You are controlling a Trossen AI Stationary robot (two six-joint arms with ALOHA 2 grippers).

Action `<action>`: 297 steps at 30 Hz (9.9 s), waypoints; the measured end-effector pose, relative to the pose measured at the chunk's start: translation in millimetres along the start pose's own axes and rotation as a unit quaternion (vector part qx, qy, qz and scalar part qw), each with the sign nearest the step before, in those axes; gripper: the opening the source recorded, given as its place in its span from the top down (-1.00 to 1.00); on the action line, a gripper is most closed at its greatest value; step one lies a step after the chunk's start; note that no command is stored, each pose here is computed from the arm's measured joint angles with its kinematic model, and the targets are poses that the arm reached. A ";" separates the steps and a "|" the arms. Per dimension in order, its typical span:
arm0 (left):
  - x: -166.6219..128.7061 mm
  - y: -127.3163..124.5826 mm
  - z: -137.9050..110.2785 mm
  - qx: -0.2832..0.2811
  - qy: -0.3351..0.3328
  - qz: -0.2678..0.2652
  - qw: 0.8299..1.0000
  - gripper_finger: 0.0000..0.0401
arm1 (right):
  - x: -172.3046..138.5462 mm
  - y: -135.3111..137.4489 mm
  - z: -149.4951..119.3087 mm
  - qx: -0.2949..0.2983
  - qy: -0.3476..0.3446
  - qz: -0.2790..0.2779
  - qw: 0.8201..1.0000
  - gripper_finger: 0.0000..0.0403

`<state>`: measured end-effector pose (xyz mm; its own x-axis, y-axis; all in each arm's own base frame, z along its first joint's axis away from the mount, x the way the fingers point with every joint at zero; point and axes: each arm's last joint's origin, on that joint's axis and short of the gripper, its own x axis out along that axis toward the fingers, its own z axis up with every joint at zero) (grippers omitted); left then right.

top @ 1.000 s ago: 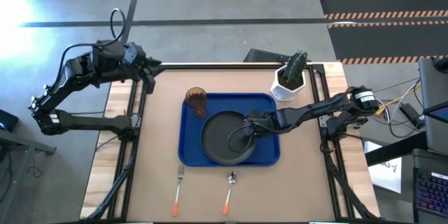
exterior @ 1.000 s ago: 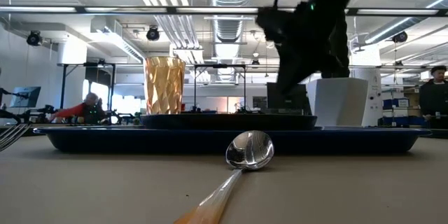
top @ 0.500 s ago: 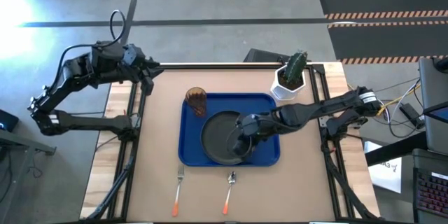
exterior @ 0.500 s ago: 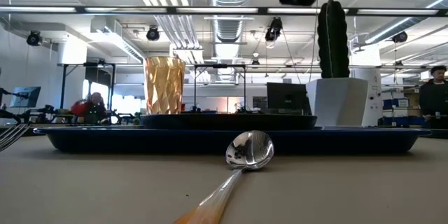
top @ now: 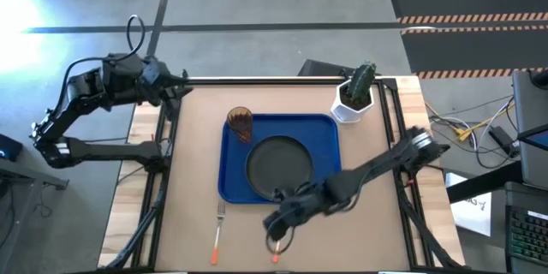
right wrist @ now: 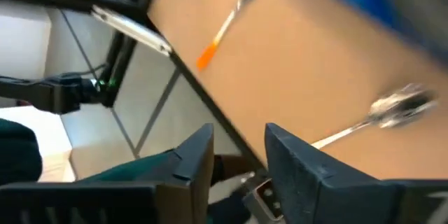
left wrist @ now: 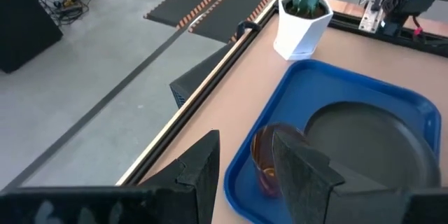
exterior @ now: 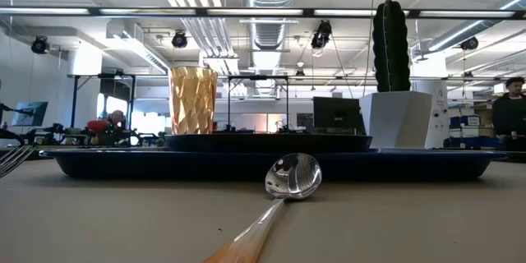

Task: Pick and place plate/cup/fork/spoon on tray
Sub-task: Put the orange spoon on the blue tray to the right of the black plate, then adjust the black plate on the blue tray

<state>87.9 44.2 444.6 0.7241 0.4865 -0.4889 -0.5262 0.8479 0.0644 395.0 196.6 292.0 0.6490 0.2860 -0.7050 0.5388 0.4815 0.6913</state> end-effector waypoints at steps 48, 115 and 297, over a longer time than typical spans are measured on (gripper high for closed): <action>-48.5 6.8 -25.8 0.040 -0.052 -0.008 0.998 0.42 | 134.3 -31.3 -44.0 0.290 -0.064 -0.272 0.915 0.26; -51.7 7.3 -26.3 0.055 -0.061 -0.006 0.997 0.42 | 44.2 -20.1 -44.2 0.252 -0.095 -0.387 0.882 0.96; -49.5 7.2 -26.6 0.069 -0.053 -0.002 0.996 0.42 | 29.5 -189.8 52.9 0.205 -0.272 -0.272 0.900 0.89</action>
<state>36.4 20.7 446.1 0.7727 0.4970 -0.3948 -0.4626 0.8669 0.1859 340.3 69.7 148.4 0.3355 -0.4017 -0.8521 0.9370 0.0486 0.3460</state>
